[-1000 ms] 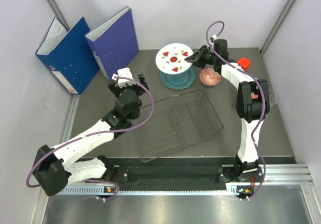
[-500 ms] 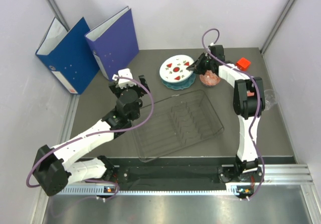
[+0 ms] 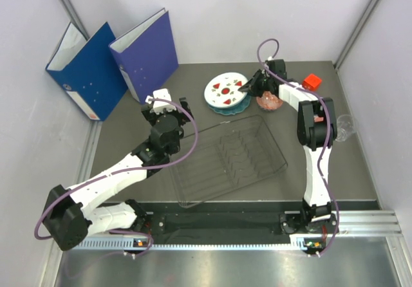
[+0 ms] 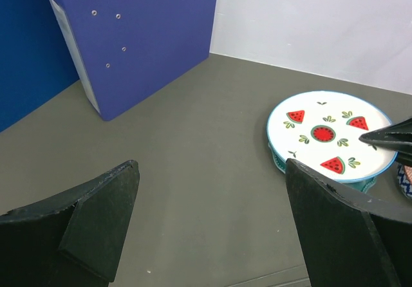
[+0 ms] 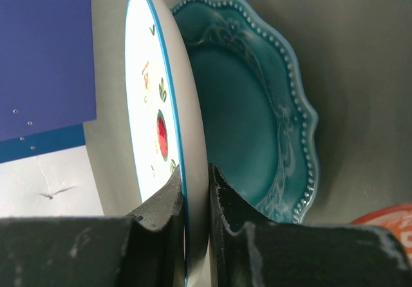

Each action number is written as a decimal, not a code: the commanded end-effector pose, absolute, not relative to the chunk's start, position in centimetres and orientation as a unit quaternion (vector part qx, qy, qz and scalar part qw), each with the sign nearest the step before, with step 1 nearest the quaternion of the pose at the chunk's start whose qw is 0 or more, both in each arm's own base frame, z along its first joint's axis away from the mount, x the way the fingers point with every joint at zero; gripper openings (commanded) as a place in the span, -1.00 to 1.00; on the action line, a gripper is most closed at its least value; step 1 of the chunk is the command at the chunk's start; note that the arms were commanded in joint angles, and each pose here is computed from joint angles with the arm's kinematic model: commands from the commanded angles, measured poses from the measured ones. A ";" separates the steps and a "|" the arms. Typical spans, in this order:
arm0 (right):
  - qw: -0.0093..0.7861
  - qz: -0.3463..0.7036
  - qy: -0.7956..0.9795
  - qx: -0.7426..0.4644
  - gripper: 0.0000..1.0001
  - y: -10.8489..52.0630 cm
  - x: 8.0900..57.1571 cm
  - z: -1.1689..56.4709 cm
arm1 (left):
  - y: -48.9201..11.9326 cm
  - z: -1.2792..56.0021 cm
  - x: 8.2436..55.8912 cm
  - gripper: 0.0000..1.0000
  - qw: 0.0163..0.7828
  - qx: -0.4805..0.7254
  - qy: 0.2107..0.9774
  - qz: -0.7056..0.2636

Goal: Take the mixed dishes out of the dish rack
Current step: Place the plate at the center of the board.

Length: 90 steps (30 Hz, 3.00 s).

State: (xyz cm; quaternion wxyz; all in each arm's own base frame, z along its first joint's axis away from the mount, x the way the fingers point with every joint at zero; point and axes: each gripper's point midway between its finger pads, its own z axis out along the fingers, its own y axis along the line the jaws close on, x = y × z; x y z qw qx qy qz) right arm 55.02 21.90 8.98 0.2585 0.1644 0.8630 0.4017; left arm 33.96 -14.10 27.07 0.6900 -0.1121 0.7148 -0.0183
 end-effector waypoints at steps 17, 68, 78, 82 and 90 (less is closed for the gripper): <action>0.298 0.402 0.855 0.138 -0.29 22.0 55.8 12.4 | -14.7 26.3 34.4 0.98 0.683 -0.108 0.722 -0.024; 0.304 0.472 0.820 0.113 -1.00 24.2 55.1 14.9 | -16.4 24.9 34.7 0.98 0.669 -0.091 0.736 -0.044; 0.320 0.531 0.780 0.086 -1.00 25.8 55.2 19.6 | -16.6 24.7 34.7 0.98 0.668 -0.089 0.738 -0.048; 0.316 0.532 0.781 0.085 -1.00 26.0 55.2 19.4 | -16.7 24.7 34.7 0.98 0.667 -0.089 0.738 -0.050; 0.300 0.529 0.789 0.086 -1.00 26.9 55.3 17.7 | -16.7 24.8 34.7 0.98 0.667 -0.088 0.738 -0.049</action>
